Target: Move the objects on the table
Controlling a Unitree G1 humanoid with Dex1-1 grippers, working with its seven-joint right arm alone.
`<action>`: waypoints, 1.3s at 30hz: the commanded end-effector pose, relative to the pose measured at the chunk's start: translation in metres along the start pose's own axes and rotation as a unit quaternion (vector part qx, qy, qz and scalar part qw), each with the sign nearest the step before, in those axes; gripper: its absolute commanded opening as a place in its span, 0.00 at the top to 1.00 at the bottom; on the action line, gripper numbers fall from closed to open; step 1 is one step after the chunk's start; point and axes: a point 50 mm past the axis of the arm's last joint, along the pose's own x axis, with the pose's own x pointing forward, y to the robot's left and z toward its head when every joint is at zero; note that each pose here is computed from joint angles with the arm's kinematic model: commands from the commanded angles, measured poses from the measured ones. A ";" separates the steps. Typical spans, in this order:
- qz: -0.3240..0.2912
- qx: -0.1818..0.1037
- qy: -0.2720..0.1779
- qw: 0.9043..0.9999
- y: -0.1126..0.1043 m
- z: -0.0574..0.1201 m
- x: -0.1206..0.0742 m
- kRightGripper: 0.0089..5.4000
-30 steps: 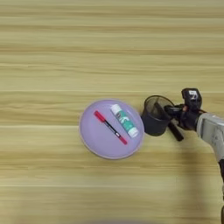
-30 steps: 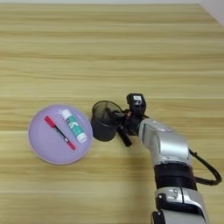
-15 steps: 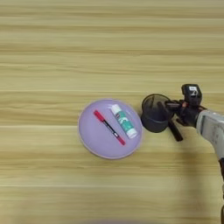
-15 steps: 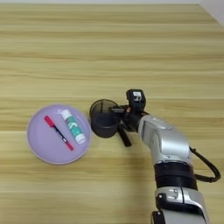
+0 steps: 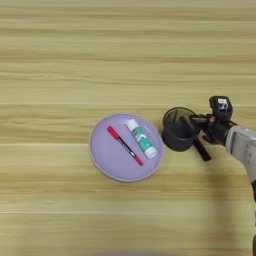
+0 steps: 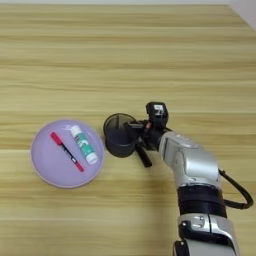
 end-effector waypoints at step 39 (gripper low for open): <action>-0.106 0.025 -0.145 0.983 -0.055 0.064 -0.045 0.96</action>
